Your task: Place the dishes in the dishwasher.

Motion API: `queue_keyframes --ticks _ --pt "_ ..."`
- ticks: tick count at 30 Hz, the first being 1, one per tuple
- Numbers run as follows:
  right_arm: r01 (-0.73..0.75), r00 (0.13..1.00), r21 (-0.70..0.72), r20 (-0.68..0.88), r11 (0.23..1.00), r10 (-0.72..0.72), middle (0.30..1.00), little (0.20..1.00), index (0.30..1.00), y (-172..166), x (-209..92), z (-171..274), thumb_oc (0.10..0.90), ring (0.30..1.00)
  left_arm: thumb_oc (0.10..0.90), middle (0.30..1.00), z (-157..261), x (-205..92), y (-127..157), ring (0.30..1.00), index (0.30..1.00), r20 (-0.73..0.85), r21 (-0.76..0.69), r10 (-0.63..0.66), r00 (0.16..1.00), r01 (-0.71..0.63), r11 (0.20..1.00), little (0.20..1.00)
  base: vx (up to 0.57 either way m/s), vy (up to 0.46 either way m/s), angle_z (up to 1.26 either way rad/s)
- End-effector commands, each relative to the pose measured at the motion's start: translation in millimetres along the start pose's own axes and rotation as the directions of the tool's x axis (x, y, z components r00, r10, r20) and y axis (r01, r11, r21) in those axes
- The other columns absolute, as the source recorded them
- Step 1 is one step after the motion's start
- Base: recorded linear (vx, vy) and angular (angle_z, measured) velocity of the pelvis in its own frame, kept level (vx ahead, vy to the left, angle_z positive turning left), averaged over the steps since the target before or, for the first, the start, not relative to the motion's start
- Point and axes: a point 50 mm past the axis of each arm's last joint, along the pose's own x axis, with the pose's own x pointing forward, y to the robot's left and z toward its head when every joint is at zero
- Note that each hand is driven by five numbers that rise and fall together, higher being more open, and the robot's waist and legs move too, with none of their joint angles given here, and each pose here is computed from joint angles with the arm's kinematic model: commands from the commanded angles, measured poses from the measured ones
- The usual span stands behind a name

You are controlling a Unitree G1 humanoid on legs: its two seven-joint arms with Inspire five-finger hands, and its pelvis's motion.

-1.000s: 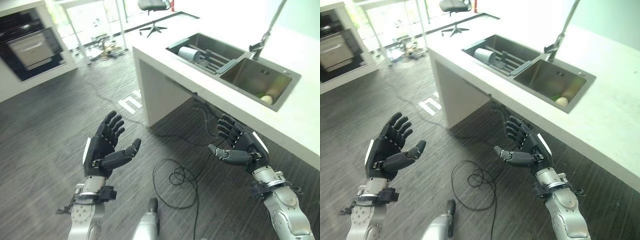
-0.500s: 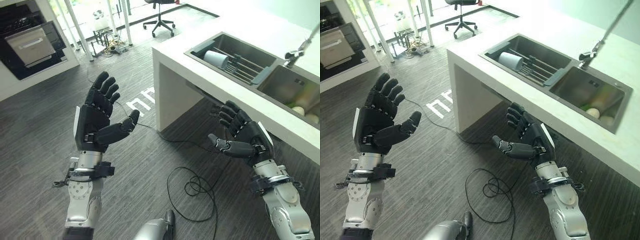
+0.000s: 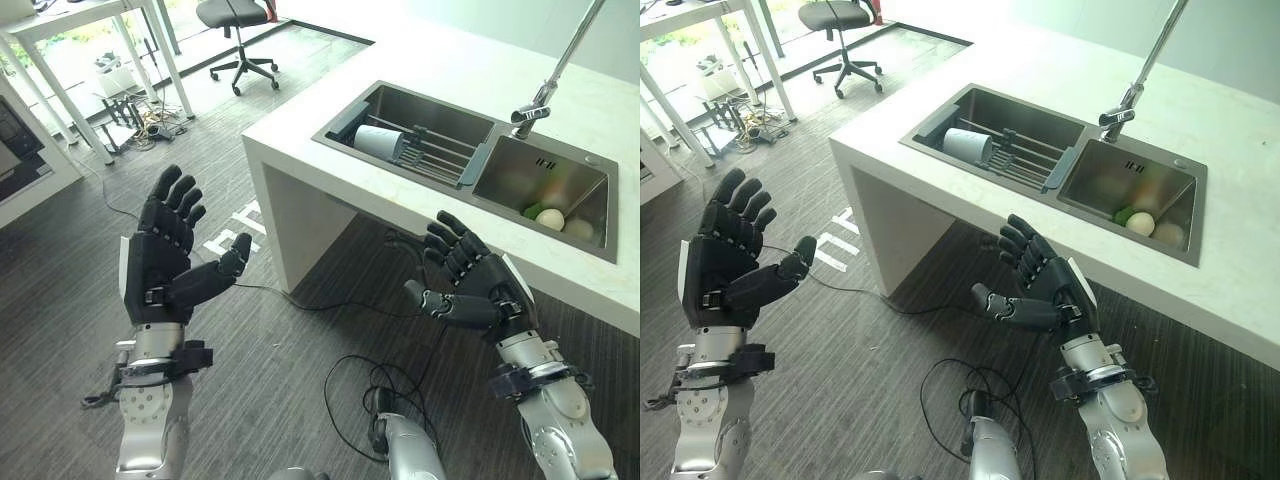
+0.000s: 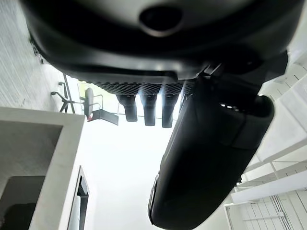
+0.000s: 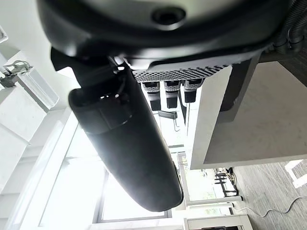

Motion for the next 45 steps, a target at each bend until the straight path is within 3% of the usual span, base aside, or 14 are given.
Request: queue_keyframes --ticks 1,7,14,21,26,32,38,45 --pt "-0.028 0.953 -0.086 0.3 0.996 0.052 0.9 0.9 0.9 0 19 59 0.8 0.9 0.8 0.9 55 22 -17 0.9 0.9 0.362 -0.046 -0.049 0.931 0.07 0.996 0.9 0.31 -0.254 -0.09" --pt "-0.011 0.95 -0.131 0.308 0.991 0.051 0.9 0.9 0.9 -10 13 67 0.8 0.9 0.8 0.9 61 21 -21 0.9 0.9 0.428 -0.104 -0.051 0.902 0.105 0.989 0.9 0.25 -0.198 -0.09" --pt "-0.01 0.947 -0.128 0.318 0.992 0.051 0.9 0.9 0.9 -15 16 73 0.8 0.9 0.8 0.9 73 17 -14 0.9 0.9 0.487 -0.048 -0.075 0.87 0.113 0.992 0.9 0.15 0.042 -0.39" --pt "-0.041 0.948 -0.151 0.306 0.988 0.086 0.9 0.9 0.9 -12 18 74 0.8 0.9 0.8 0.9 73 10 -2 0.9 0.9 0.496 -0.059 -0.004 0.868 0.039 0.997 0.9 0.23 0.332 -0.6" --pt "-0.004 0.951 -0.129 0.307 0.992 0.044 0.9 0.9 0.9 -13 8 75 0.8 0.9 0.8 0.9 81 15 1 0.9 0.9 0.531 0.043 -0.001 0.847 -0.025 0.999 0.9 0.2 0.415 -0.8" --pt "0.088 0.943 -0.107 0.329 0.99 -0.049 0.9 0.9 0.9 -15 8 72 0.8 0.9 0.8 0.9 78 33 -6 0.9 0.9 0.47 0.046 -0.108 0.876 0.097 0.994 0.9 0.11 0.335 0.19" --pt "0.033 0.946 -0.094 0.324 0.995 -0.001 0.9 0.9 0.9 -8 15 67 0.8 0.9 0.8 0.9 84 34 -11 0.9 0.9 0.454 0.135 -0.2 0.868 0.155 0.979 0.9 0.05 0.179 -0.47" --pt "0.011 0.95 -0.072 0.312 0.997 0.012 0.9 0.9 0.9 -6 16 64 0.8 0.9 0.8 0.9 78 33 -24 0.9 0.9 0.413 0.061 -0.304 0.858 0.307 0.95 0.9 0.09 -0.102 -0.41"
